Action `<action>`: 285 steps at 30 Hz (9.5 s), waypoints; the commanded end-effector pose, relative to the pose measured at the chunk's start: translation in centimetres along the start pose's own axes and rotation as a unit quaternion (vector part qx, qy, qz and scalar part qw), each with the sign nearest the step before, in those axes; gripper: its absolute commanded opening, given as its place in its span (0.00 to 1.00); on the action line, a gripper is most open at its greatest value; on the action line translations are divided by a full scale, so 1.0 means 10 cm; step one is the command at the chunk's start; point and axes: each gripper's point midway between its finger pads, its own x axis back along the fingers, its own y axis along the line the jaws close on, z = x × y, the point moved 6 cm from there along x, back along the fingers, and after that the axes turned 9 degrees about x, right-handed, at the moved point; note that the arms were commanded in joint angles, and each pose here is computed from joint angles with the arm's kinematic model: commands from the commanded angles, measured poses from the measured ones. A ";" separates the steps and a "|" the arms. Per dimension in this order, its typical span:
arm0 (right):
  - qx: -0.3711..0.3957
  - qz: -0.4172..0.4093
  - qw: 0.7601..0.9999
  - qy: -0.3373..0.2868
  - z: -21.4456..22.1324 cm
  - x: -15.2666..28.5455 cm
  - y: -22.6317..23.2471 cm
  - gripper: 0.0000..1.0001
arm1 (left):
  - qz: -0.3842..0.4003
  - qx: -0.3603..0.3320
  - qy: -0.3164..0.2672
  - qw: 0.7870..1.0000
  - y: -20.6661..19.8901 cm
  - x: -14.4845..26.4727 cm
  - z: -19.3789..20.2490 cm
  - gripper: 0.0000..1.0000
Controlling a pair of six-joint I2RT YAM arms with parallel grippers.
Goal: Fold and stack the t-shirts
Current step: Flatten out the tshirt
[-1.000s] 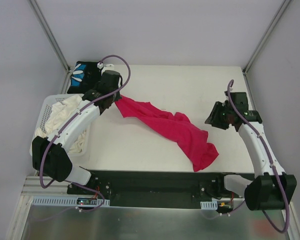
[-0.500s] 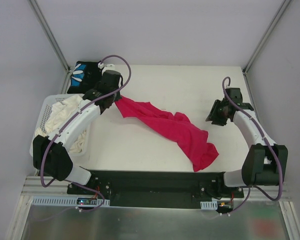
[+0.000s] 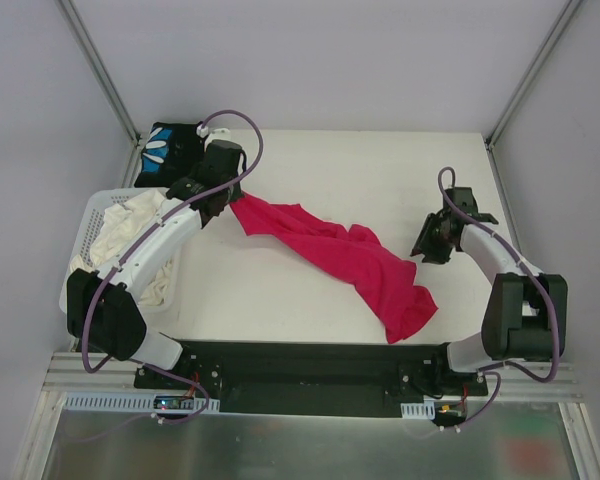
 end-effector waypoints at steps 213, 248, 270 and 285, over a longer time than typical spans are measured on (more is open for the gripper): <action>0.007 0.000 1.000 -0.029 -0.22 -0.44 0.19 0.01 | -0.008 -0.032 0.031 0.999 -0.14 -0.28 0.01 0.00; -0.001 0.044 0.981 -0.191 -1.28 0.68 0.09 0.01 | -0.021 -0.030 0.070 0.997 -0.15 -0.48 0.30 0.00; 0.057 0.019 0.962 -0.265 -1.92 1.56 0.41 0.01 | -0.015 -0.006 0.034 0.999 -0.19 -0.43 0.13 0.00; 0.123 0.023 0.949 -0.289 -1.82 1.60 0.53 0.01 | 0.048 -0.019 -0.083 0.995 -0.70 -0.24 -1.01 0.00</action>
